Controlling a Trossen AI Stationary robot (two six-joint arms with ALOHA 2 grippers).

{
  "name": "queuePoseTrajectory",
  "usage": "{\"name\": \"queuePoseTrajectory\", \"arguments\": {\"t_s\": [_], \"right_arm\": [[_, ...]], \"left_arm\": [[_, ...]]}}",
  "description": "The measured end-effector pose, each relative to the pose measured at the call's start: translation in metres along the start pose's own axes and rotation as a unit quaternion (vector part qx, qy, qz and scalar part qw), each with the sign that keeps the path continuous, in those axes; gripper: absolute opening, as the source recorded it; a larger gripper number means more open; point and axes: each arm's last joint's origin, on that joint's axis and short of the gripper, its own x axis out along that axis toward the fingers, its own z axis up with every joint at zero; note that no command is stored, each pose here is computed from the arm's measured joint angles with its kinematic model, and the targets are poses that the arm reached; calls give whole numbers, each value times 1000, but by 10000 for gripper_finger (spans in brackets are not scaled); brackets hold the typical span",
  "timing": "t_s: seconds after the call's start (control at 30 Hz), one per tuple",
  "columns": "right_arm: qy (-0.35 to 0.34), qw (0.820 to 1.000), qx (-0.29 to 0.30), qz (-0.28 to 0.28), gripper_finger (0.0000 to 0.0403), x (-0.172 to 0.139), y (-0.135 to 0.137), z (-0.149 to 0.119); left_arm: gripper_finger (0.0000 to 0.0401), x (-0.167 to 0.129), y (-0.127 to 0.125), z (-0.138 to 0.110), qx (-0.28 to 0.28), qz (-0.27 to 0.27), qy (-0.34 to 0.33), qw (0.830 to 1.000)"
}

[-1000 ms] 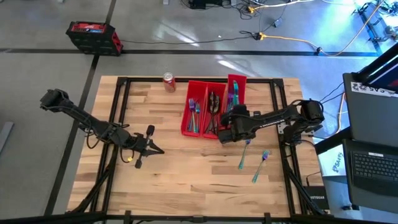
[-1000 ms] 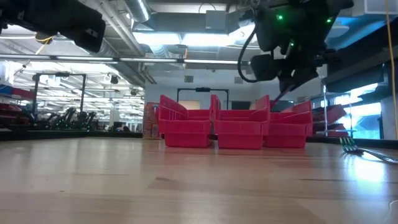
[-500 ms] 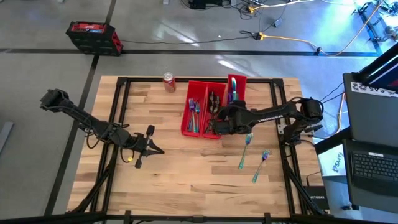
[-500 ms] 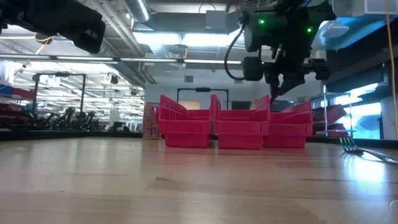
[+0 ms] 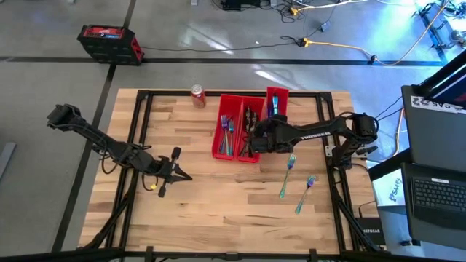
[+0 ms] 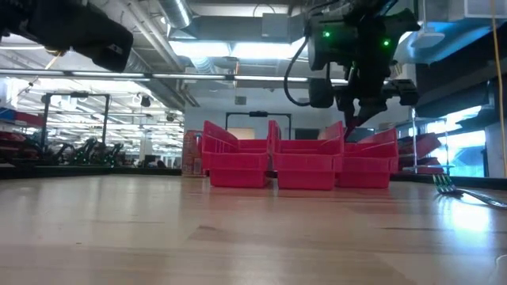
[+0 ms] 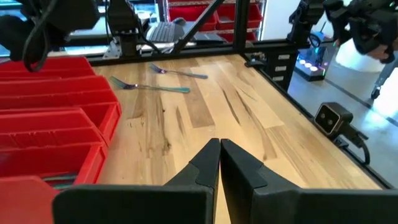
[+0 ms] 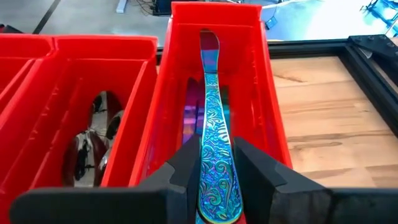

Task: Sort silverware
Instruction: Put the purple table knife into the right red bin

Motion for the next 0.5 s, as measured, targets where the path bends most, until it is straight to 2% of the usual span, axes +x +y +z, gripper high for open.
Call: {"name": "queuePoseTrajectory", "arguments": {"t_s": [0.5], "right_arm": [[0,1000,-2,-1,65,0,0,0]], "left_arm": [[0,0,0,0,1,0,1,1000]]}}
